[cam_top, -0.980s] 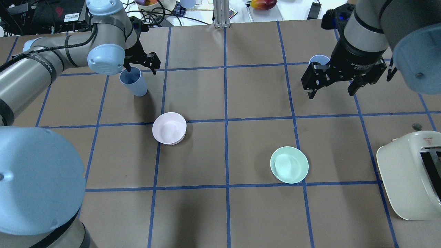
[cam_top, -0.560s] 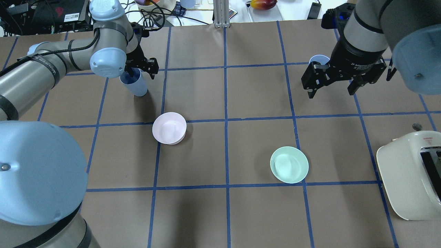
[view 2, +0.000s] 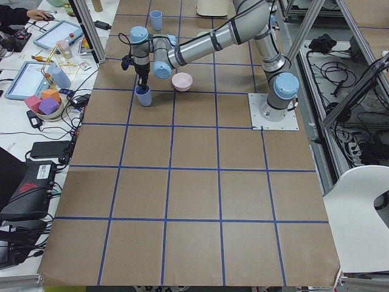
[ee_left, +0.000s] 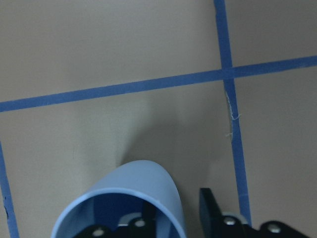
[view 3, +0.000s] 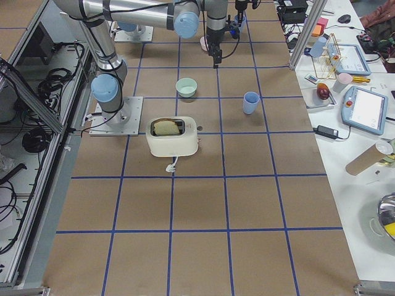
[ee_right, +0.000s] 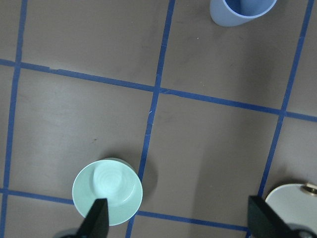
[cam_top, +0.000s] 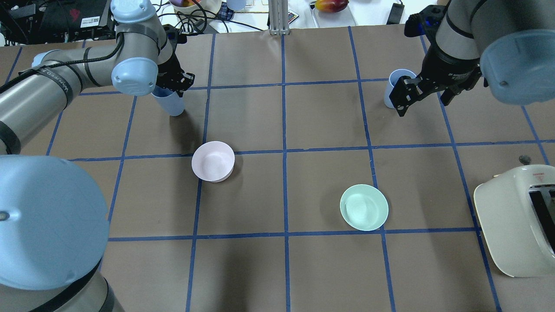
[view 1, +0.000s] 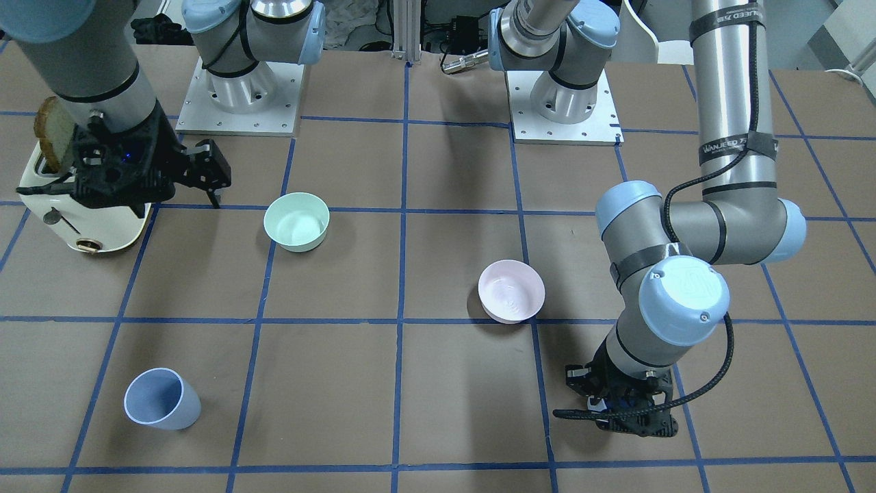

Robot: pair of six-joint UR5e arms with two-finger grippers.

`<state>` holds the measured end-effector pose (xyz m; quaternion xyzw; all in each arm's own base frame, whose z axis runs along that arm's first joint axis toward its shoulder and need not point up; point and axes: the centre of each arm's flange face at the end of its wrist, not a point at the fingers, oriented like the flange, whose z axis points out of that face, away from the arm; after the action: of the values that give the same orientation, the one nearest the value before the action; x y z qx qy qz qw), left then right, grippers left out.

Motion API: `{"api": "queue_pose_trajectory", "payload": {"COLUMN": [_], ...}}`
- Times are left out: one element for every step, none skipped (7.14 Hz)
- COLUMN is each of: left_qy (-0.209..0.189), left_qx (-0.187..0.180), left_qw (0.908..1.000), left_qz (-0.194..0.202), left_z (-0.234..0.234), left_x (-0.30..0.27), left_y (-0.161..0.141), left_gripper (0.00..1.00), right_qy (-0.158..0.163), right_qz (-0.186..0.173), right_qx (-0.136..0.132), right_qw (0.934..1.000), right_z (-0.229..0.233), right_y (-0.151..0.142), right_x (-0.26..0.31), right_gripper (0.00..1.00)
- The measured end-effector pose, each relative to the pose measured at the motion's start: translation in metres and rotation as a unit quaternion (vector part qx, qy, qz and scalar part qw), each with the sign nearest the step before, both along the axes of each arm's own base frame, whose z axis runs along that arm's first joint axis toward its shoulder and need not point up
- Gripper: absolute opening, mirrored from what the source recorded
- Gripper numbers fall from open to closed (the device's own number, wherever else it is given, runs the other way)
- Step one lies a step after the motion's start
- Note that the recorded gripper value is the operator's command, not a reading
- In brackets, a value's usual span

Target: Stack blue cups with both arms

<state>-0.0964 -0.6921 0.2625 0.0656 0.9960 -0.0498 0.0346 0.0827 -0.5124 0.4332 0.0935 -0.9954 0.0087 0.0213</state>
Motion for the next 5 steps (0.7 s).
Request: {"api": "queue_pose_trajectory", "payload": {"left_qy": [0.002,0.006,0.014,0.024,0.035], "left_qx": [-0.006,-0.013,-0.022,-0.029,-0.033], "left_qw": [1.0000,0.9999,0.9992,0.9974,0.9959], "left_qz": [-0.007,-0.002,0.030,0.061,0.077], "left_z": [0.015,0.030,0.038,0.044,0.046], "left_x": [-0.020,-0.055,-0.093,-0.132,-0.174], "left_y": [0.005,0.011,0.017,0.024,0.037], "left_gripper": [0.00,0.00,0.00,0.00,0.00], "right_qy": [0.002,0.004,0.007,0.011,0.014], "right_qz": [-0.021,-0.039,-0.048,-0.050,-0.046], "right_qx": [-0.013,-0.028,-0.047,-0.068,-0.086], "right_qw": [0.9997,0.9988,0.9977,0.9964,0.9951], "right_z": [-0.011,-0.028,-0.049,-0.069,-0.084], "right_y": [-0.018,-0.039,-0.061,-0.081,-0.097], "right_x": [-0.030,-0.058,-0.076,-0.086,-0.091], "right_gripper": [1.00,1.00,1.00,1.00,1.00]}}
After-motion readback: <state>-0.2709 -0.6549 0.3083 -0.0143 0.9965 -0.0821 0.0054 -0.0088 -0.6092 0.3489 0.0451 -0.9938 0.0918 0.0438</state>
